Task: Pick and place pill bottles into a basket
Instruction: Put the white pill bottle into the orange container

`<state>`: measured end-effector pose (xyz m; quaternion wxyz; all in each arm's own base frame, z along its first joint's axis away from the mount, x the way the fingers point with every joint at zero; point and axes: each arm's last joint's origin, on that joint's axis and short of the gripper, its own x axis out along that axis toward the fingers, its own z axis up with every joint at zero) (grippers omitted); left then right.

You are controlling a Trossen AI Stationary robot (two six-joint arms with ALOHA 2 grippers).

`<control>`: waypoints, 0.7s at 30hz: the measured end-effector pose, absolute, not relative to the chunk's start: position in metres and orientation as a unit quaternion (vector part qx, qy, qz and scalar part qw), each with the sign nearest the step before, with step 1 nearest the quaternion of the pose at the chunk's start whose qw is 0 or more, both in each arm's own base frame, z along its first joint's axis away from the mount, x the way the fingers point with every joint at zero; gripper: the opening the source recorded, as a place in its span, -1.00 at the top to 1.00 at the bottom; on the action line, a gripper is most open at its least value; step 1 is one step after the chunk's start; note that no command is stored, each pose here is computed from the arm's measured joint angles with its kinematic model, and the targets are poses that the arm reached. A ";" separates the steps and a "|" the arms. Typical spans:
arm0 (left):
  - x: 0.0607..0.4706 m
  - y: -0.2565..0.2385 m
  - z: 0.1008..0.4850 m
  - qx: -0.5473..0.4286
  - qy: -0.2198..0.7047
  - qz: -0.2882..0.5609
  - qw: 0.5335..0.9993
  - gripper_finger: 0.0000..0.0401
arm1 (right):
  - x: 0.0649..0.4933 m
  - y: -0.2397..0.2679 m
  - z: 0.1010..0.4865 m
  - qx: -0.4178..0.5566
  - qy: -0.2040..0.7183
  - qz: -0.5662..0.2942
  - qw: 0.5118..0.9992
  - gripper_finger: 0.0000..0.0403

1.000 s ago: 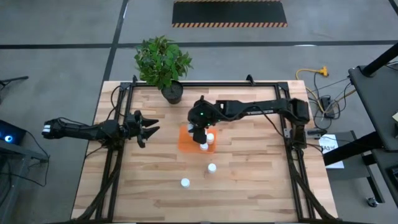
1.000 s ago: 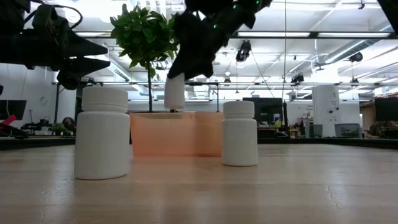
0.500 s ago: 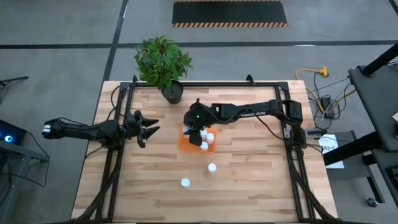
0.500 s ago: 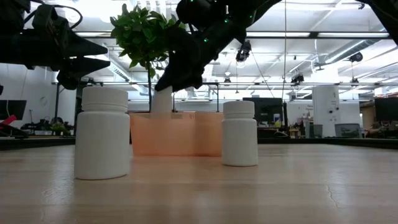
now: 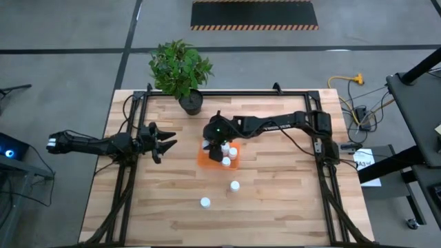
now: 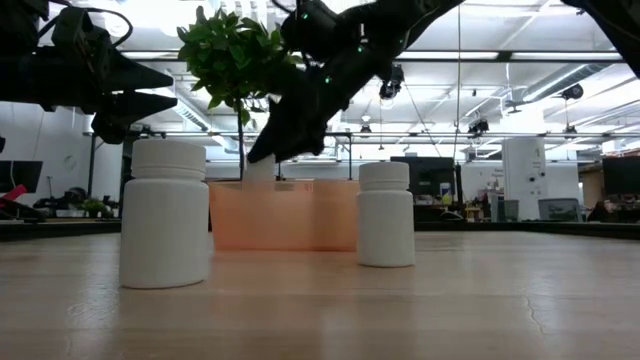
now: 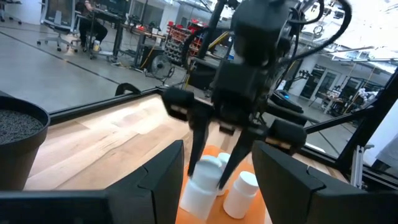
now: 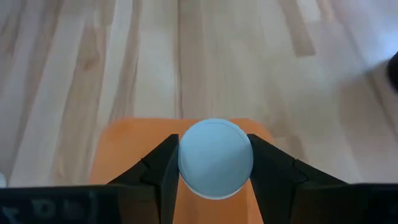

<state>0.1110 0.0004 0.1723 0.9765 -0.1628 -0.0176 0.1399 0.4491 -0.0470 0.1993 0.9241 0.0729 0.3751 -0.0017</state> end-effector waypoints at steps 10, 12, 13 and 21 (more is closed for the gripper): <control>0.111 0.000 0.172 -0.163 -0.017 0.140 0.977 0.14 | 0.456 -0.048 0.182 0.087 0.375 -0.006 0.923 0.28; 0.111 0.000 0.172 -0.163 -0.017 0.140 0.977 0.14 | 0.457 -0.048 0.181 0.080 0.375 -0.003 0.924 0.28; 0.111 0.000 0.172 -0.163 -0.017 0.140 0.977 0.14 | 0.457 -0.048 0.180 0.079 0.377 -0.003 0.923 0.28; 0.111 0.000 0.172 -0.163 -0.017 0.140 0.977 0.14 | 0.456 -0.047 0.179 0.072 0.380 -0.002 0.922 0.28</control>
